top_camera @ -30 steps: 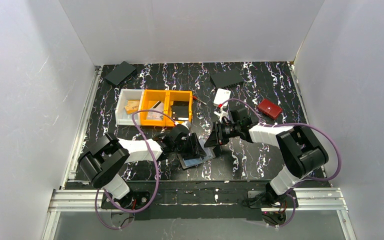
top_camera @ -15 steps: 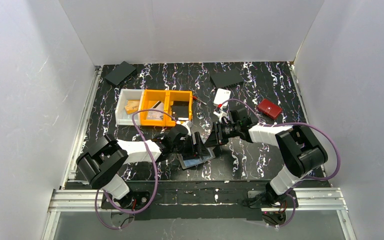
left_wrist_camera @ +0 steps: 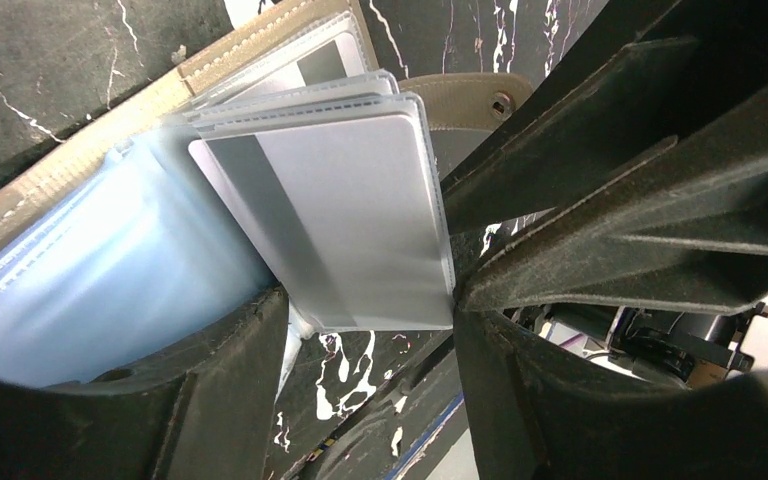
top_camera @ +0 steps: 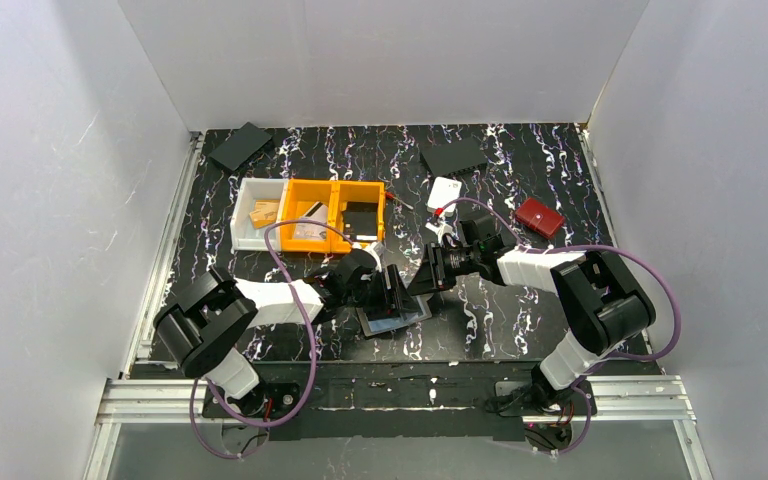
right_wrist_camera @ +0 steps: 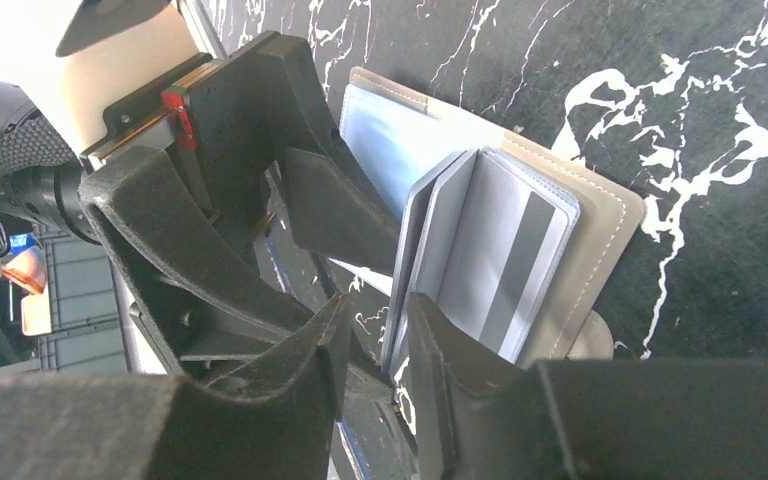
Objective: Take the credit cards out of the card holder
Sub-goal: Remove the credit card from the card holder.
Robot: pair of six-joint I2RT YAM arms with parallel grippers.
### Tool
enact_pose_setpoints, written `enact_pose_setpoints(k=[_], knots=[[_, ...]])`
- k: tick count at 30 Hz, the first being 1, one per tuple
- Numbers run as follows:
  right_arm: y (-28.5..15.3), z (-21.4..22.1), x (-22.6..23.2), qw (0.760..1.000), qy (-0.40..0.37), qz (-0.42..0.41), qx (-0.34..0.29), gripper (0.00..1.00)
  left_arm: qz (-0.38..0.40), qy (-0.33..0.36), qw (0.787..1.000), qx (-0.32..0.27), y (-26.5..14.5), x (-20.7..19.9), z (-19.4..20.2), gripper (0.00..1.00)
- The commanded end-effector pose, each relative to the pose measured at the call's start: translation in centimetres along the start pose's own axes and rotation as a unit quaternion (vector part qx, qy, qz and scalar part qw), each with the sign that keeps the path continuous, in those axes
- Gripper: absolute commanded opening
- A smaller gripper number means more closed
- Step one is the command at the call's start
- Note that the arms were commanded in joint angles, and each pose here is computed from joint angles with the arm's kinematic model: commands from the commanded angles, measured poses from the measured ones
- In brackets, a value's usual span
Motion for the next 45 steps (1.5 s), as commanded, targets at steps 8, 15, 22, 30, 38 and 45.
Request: enact_pose_setpoints(k=[8,15,22,30,38,45], knots=[[0.1,0.0,-0.4,1.0,-0.021,0.02,0.003,0.5,-0.001,0.001,1.0,-0.007,-0.6,0.5,0.4,0.52],[-0.3,-0.2,-0.3,1.0,-0.028,0.015,-0.001,0.48,0.006,0.002,1.0,-0.005,-1.0,1.1,0.6,0.54],[-0.2,-0.1,-0.2,0.999,-0.034,-0.009,0.007,0.47,0.04,-0.01,0.999,0.003,-1.3,2.1,0.5,0.58],[0.1,0.2,-0.8,0.999,-0.034,0.011,0.014,0.46,0.055,-0.013,0.998,0.015,-1.1,2.2,0.6,0.59],[0.3,0.3,-1.1,0.998,-0.048,0.034,0.022,0.44,0.059,-0.018,0.998,0.018,-1.1,2.3,0.6,0.62],[0.3,0.4,-1.1,0.998,-0.053,0.032,0.023,0.45,0.06,-0.021,0.998,0.019,-1.2,2.4,0.6,0.63]])
Point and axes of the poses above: each gripper's point midway between its finger pads, its own y axis out along the fingers, its own x axis along the line the jaws close on, z = x × y, the point moved 8 cm from there along -y, back along the fingers, and after that the axes turned 7 degrees about -y, right-handed, at the moved point
